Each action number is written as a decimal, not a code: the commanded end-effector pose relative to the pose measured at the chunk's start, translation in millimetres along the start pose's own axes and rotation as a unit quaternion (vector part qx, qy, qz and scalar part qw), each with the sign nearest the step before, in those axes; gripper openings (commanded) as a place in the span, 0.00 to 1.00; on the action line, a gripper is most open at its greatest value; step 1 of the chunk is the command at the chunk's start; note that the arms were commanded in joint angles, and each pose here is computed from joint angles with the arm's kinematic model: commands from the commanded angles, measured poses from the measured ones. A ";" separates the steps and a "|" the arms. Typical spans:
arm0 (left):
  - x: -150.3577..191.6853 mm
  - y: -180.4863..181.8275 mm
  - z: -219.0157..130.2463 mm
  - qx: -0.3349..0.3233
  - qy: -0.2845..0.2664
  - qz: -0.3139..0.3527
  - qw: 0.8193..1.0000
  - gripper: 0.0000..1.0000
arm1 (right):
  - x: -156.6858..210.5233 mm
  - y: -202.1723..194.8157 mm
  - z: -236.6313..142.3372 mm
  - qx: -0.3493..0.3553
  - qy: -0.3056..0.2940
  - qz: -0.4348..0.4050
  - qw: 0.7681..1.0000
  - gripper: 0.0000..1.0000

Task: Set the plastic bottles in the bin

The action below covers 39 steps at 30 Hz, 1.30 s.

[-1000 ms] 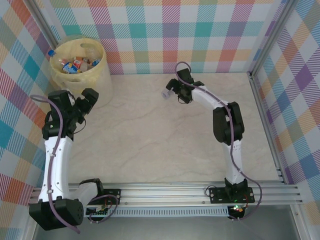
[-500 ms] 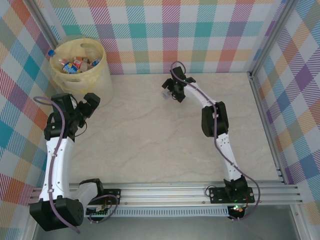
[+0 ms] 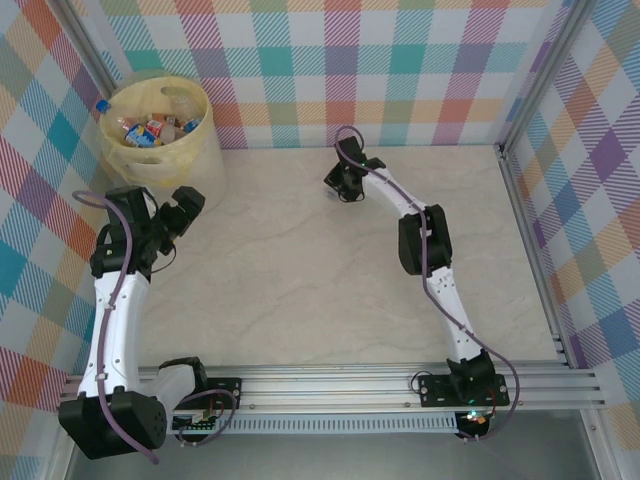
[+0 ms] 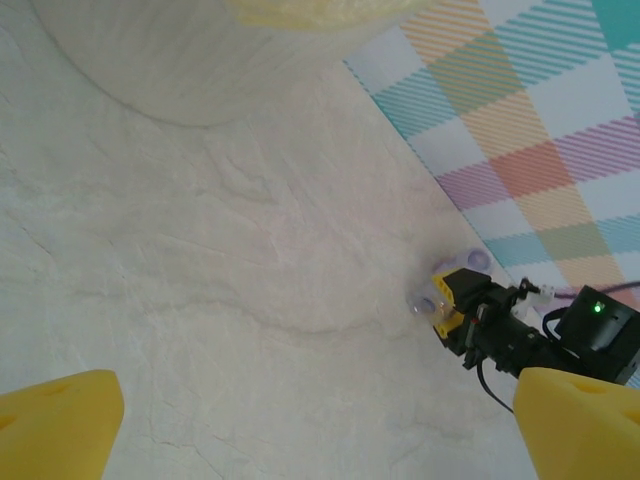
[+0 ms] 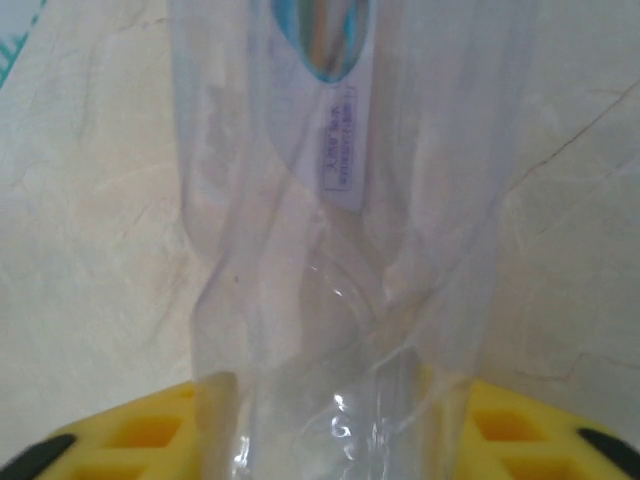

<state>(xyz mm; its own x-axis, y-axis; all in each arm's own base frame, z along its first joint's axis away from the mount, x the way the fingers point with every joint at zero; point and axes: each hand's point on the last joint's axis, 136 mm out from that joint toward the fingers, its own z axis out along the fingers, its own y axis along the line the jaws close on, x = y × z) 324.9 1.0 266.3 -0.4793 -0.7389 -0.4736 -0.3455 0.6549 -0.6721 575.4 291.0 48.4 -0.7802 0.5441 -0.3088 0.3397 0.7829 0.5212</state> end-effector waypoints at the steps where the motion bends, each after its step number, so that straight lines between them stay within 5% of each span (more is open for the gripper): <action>1: 16.9 -20.1 4.0 0.054 0.030 0.021 0.998 1.00 | 2.4 37.8 -42.1 -0.058 -0.014 -0.085 0.995 0.36; 13: 96.3 -97.2 23.3 0.213 0.173 0.076 0.958 1.00 | 91.2 28.8 -163.7 -0.198 0.055 -0.274 0.940 0.35; 20: 123.1 -131.4 45.4 0.235 0.189 0.088 0.949 1.00 | 135.0 25.2 -227.6 -0.306 0.044 -0.350 0.885 0.37; 26: 145.5 -166.1 43.4 0.295 0.216 0.117 0.923 1.00 | 166.8 32.6 -256.5 -0.367 0.078 -0.395 0.839 0.38; 32: 147.5 -161.2 58.1 0.246 0.185 0.126 0.943 1.00 | 186.0 47.0 -272.9 -0.409 0.093 -0.419 0.805 0.40; 39: 156.2 -173.2 72.0 0.260 0.215 0.114 0.934 1.00 | 208.2 53.2 -280.2 -0.417 0.116 -0.454 0.779 0.40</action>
<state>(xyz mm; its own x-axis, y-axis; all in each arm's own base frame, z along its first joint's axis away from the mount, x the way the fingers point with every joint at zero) 360.6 -231.6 256.0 -0.8164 -0.3823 -0.4329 0.1660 0.5626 -0.8099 293.7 353.0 209.3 -0.6826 -0.2416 -0.6897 -0.7211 0.3761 0.5819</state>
